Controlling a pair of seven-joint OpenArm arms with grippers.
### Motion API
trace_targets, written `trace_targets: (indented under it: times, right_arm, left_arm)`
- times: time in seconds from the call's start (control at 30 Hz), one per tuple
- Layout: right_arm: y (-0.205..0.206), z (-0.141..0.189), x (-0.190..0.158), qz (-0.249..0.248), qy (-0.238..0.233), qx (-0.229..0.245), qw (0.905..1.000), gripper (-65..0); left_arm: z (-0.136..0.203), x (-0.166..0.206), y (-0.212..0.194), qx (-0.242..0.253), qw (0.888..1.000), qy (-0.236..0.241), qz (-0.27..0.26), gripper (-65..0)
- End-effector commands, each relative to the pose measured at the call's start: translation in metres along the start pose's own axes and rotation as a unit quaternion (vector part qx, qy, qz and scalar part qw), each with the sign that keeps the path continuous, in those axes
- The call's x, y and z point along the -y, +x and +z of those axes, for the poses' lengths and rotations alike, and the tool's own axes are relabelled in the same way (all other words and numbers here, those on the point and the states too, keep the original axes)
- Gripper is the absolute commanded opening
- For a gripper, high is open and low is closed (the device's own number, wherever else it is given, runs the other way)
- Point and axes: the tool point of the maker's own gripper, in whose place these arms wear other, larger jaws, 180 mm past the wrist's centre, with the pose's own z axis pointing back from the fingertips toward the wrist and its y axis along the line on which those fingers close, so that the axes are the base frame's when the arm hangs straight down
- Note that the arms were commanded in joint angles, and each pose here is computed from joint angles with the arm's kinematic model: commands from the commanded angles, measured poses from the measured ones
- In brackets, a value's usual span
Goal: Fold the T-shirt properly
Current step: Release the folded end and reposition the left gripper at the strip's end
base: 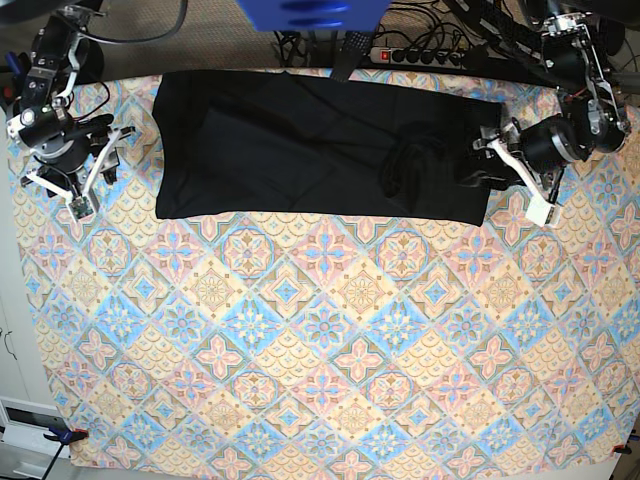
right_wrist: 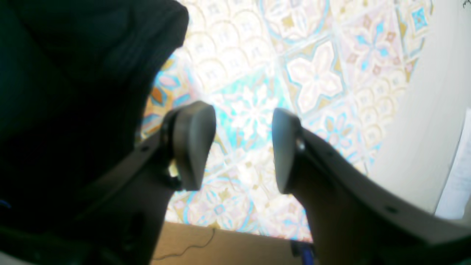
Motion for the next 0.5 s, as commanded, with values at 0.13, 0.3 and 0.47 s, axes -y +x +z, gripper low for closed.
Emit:
trace_targets:
  times: [0.13,0.3,0.47]
  right_arm:
    - [0.008,0.006,0.012,0.003,-0.016,0.014,0.9998,-36.9]
    - [0.008,0.005,0.011,0.004,-0.014,0.014,0.9998,-36.9]
    - [0.009,0.005,0.011,0.003,-0.015,0.015,0.9998,-36.9]
  left_arm:
    - [-0.011,-0.018,-0.016,-0.025,0.999,-0.006,0.040,-34.4]
    - [-0.065,0.019,-0.057,-0.124,0.990,-0.066,0.024,-39.3]
    - [-0.098,0.082,-0.088,-0.165,0.977,-0.130,-0.026,-44.2]
